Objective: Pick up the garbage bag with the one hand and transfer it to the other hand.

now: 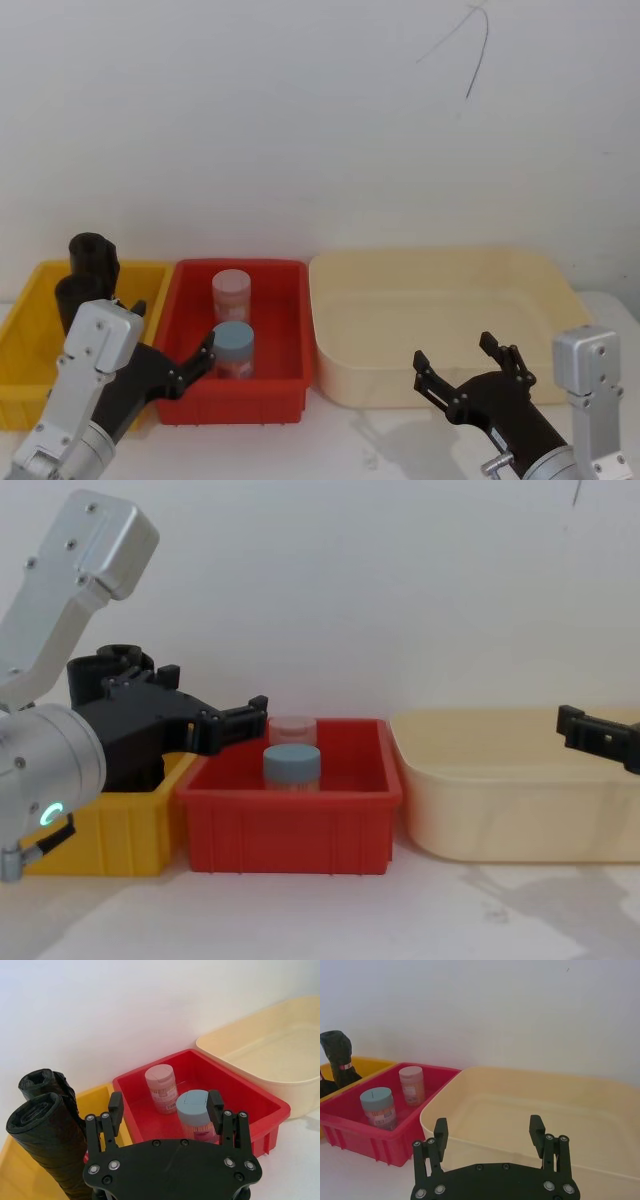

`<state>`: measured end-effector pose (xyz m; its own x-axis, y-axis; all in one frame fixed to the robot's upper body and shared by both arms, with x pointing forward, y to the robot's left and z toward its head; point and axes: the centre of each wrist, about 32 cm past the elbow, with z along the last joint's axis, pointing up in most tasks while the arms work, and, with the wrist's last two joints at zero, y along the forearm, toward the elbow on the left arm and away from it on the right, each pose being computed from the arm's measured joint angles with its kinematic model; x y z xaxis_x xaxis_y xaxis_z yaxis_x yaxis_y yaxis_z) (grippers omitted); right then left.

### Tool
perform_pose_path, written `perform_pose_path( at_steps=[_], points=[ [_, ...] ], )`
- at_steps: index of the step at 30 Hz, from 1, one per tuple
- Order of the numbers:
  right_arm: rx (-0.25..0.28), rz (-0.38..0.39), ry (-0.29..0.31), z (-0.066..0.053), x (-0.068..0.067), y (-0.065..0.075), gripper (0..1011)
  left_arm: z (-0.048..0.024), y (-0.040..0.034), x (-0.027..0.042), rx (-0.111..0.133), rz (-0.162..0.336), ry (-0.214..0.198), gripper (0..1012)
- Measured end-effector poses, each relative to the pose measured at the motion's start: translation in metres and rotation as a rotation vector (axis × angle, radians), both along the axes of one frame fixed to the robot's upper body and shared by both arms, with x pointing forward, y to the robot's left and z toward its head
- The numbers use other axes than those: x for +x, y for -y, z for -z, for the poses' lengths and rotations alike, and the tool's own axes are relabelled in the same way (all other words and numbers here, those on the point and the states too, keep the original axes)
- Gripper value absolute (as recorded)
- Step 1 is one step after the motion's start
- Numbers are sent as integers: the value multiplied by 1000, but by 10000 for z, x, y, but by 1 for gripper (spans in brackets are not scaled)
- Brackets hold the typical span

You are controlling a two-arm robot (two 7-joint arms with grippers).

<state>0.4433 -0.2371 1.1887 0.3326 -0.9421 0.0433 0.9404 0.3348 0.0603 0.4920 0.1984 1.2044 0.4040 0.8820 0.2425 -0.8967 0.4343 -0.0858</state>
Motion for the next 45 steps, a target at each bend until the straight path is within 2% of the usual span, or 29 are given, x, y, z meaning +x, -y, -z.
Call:
perform_pose_path(
  at_steps=[45],
  points=[
    [0,0,0,0,0,0,1000,0,0,0,0,0,0,1001]
  ],
)
